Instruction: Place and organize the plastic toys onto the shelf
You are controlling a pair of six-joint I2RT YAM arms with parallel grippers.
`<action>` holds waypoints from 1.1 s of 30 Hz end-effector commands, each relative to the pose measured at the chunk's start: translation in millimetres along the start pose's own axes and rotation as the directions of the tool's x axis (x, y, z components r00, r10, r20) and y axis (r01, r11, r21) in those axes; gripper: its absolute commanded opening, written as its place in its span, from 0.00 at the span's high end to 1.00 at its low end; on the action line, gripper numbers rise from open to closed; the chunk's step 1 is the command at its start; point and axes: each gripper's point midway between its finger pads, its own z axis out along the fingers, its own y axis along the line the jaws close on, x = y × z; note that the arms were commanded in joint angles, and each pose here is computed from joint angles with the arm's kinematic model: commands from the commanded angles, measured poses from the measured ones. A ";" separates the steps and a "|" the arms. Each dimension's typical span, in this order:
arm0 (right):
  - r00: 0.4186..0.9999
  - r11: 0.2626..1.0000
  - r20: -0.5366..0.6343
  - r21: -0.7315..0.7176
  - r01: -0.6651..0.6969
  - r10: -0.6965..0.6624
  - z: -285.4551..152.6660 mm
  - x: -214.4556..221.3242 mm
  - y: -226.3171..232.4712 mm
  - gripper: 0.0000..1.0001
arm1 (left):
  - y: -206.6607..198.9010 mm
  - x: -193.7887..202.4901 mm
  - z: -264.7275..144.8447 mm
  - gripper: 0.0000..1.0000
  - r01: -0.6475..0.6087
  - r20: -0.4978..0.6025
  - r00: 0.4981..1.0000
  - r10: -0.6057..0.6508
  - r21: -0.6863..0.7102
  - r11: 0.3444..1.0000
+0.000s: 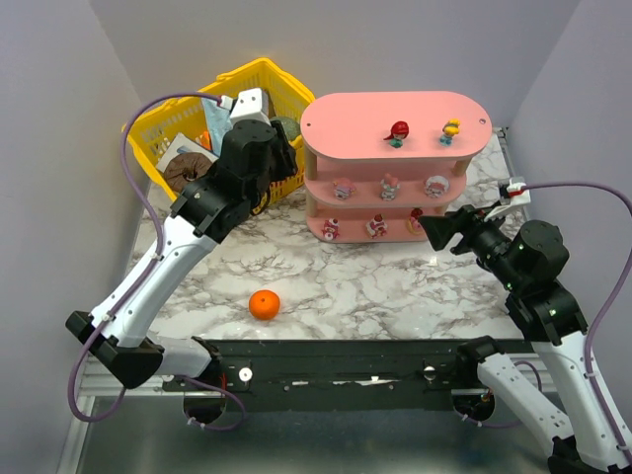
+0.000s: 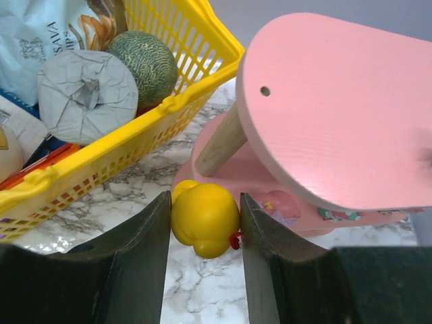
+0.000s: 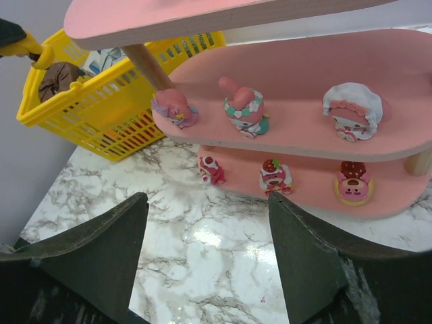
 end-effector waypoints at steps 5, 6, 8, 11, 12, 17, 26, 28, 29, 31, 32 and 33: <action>1.000 0.999 0.002 0.040 -0.022 0.022 2.5 3.0 -7.2 0.21 | -35.6 -41.4 -12.2 1.00 0.099 0.096 0.990 -0.108 0.094 0.991; 1.000 0.999 0.001 0.041 -0.022 0.022 3.1 3.0 -7.3 0.20 | -37.9 -44.4 -11.8 1.00 0.116 0.106 0.986 -0.127 0.100 0.988; 1.000 0.999 -0.001 0.043 -0.022 0.022 4.0 3.1 -7.8 0.20 | -42.1 -50.4 -8.2 1.00 0.165 0.125 0.976 -0.178 0.106 0.981; 1.000 0.999 -0.004 0.043 -0.027 0.027 6.0 3.6 -7.8 0.20 | -48.0 -54.2 -1.8 1.00 0.211 0.136 0.965 -0.225 0.114 0.971; 1.000 0.999 -0.006 0.040 -0.027 0.027 6.2 4.1 -7.4 0.20 | -51.3 -54.7 -0.1 1.00 0.225 0.134 0.961 -0.241 0.122 0.967; 1.000 0.999 -0.015 0.045 -0.027 0.027 9.1 8.0 -9.7 0.20 | -64.0 -56.9 10.9 1.00 0.258 0.115 0.955 -0.272 0.120 0.959; 1.000 0.998 -0.015 0.054 -0.019 0.020 8.8 9.8 -12.1 0.20 | -66.1 -49.9 16.0 1.00 0.276 0.117 0.955 -0.273 -0.011 0.961; 1.000 0.998 -0.017 0.054 -0.021 0.022 9.0 10.4 -12.3 0.20 | -65.4 -47.1 19.0 1.00 0.267 0.111 0.959 -0.261 -0.043 0.963; 1.000 0.998 -0.019 0.057 -0.022 0.023 9.5 11.3 -12.9 0.20 | -65.5 -45.9 20.1 1.00 0.263 0.106 0.961 -0.257 -0.052 0.963; 1.000 0.998 -0.018 0.058 -0.022 0.023 9.5 11.2 -13.2 0.20 | -65.2 -43.6 22.5 1.00 0.264 0.100 0.962 -0.255 -0.083 0.961; 1.000 0.998 -0.020 0.062 -0.023 0.024 9.6 12.0 -14.2 0.20 | -66.8 -42.0 22.8 1.00 0.257 0.094 0.964 -0.249 -0.086 0.963; 1.000 0.998 -0.018 0.062 -0.022 0.024 9.7 11.7 -14.0 0.20 | -67.7 -40.9 23.5 1.00 0.255 0.089 0.965 -0.247 -0.089 0.963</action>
